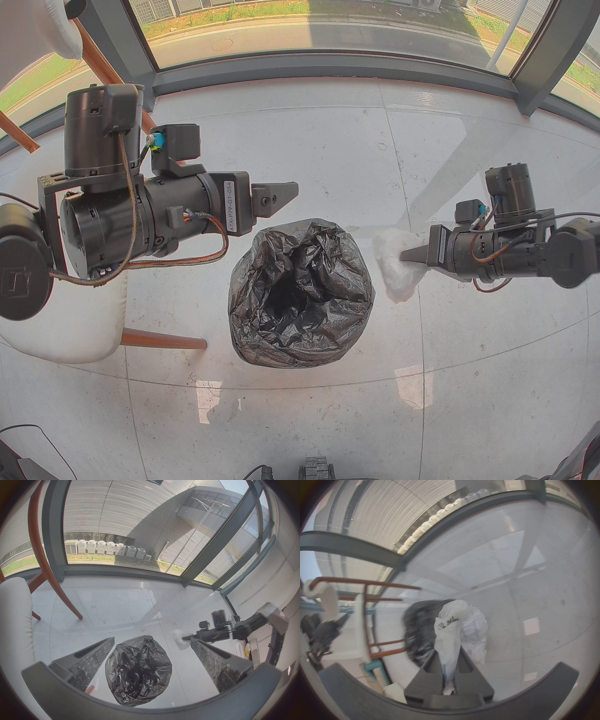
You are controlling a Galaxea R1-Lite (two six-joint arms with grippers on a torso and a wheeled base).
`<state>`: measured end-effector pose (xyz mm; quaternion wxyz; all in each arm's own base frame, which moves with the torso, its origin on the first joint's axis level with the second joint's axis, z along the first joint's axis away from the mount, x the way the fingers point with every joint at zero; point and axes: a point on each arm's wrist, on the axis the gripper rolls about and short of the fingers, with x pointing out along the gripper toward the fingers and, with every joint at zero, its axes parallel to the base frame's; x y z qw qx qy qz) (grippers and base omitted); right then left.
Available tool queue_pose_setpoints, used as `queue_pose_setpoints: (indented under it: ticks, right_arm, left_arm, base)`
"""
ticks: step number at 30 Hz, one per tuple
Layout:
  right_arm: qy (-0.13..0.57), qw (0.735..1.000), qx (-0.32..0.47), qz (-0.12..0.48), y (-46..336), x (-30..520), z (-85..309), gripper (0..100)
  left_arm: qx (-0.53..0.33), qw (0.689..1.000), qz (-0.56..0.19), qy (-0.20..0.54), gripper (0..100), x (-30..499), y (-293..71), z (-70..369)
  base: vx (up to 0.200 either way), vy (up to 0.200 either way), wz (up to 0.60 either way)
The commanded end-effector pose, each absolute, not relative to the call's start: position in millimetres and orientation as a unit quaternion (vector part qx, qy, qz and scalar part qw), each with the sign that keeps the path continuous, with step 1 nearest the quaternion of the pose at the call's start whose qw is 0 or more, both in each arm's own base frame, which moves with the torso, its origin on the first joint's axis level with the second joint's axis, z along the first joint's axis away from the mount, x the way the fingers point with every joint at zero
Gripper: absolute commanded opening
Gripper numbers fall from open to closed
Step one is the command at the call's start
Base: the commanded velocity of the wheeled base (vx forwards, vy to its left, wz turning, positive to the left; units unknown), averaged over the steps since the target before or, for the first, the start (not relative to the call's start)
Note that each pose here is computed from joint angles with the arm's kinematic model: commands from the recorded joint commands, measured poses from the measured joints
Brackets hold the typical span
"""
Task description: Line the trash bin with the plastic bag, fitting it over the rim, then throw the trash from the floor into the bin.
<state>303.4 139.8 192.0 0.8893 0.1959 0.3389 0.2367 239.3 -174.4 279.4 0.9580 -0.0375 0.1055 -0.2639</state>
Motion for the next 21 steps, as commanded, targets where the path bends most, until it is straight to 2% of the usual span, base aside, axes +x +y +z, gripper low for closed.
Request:
queue_pose_setpoints:
  ticks: [1, 4, 11, 21]
  right_arm:
    - [0.346, 0.839, 0.204, 0.368, 179.6, 217.3, 235.2, 0]
    - [0.341, 0.834, 0.198, 0.387, 200.3, 223.0, 225.1, 0]
    - [0.356, 0.83, 0.181, 0.388, 224.4, 240.5, 201.5, 0]
    - [0.347, 0.832, 0.186, 0.392, 241.8, 259.8, 202.9, 0]
  left_arm:
    - [-0.039, 0.959, -0.262, 0.102, 100, 242.2, -174.4, 281.3]
    - [-0.039, 0.959, -0.262, 0.102, 100, 242.2, -174.4, 281.3]
    - [-0.045, 0.961, -0.257, 0.088, 100, 244.7, -171.7, 285.1]
    - [-0.048, 0.962, -0.255, 0.079, 100, 246.3, -170.0, 287.3]
  base:
    - [0.0, 0.0, 0.0]
    - [0.0, 0.0, 0.0]
    - [0.0, 0.0, 0.0]
    - [0.0, 0.0, 0.0]
